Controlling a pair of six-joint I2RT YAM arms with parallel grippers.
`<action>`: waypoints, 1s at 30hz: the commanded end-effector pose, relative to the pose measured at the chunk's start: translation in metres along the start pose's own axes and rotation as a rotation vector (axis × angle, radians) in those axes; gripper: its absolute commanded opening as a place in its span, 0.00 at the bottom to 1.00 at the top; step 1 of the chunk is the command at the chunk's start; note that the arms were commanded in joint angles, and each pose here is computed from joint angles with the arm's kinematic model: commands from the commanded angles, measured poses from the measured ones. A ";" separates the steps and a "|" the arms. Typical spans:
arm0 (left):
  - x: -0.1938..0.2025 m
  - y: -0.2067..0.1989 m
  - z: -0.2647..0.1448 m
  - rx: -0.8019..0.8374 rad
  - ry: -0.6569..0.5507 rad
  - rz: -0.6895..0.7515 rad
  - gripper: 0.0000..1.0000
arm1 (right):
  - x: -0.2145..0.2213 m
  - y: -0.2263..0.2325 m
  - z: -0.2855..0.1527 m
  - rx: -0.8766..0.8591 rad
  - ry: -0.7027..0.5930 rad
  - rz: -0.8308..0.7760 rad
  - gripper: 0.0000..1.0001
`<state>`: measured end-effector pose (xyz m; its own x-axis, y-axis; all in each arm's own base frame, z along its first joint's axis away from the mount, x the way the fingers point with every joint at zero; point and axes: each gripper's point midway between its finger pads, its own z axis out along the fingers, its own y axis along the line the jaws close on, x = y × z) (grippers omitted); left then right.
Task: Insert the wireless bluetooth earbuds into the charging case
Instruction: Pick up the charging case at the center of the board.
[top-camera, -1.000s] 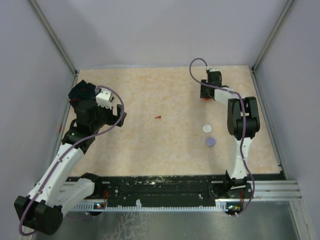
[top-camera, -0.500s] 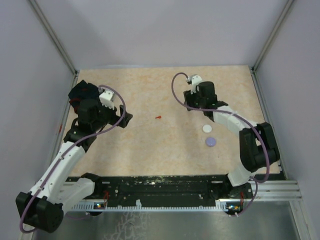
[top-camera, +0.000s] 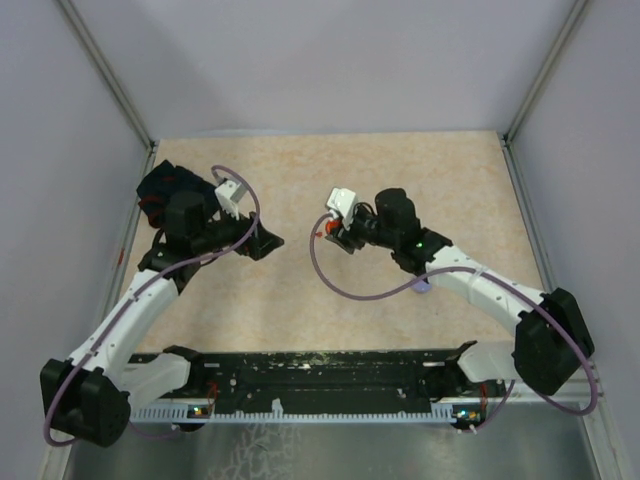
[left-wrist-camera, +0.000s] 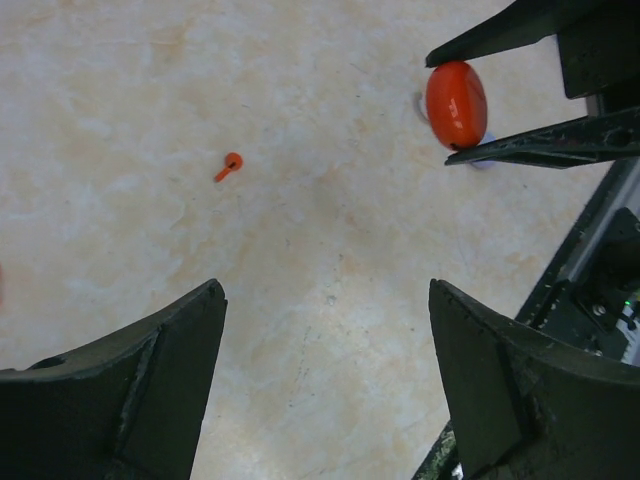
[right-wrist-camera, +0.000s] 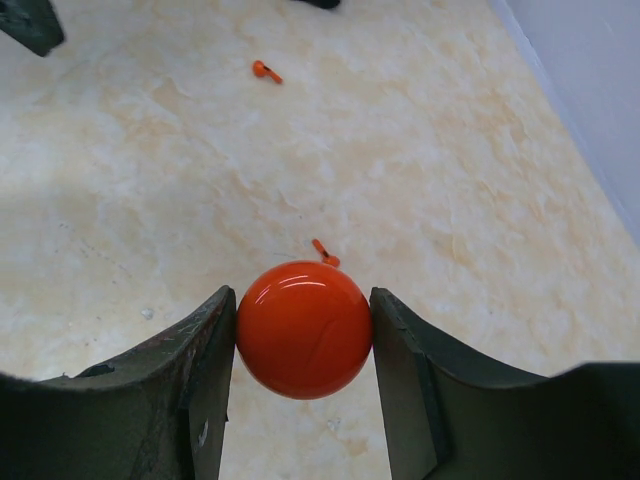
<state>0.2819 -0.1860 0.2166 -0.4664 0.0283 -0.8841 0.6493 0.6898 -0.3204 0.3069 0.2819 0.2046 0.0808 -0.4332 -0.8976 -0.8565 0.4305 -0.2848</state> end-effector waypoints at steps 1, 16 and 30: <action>-0.009 -0.031 0.000 0.190 -0.024 0.005 0.86 | -0.038 0.024 -0.004 -0.101 -0.131 -0.215 0.42; 0.002 -0.071 0.003 0.457 0.040 -0.158 0.62 | -0.063 0.071 0.005 -0.223 -0.141 -0.450 0.42; 0.016 -0.087 0.017 0.504 0.131 -0.198 0.50 | -0.079 0.086 0.005 -0.245 -0.177 -0.500 0.42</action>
<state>0.2310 -0.2513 0.2132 -0.6779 0.0356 -0.7343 0.7091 0.2954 -0.6403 0.2306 0.3445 0.2126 0.5076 -0.4568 -0.7305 -0.8245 -0.0117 -0.5657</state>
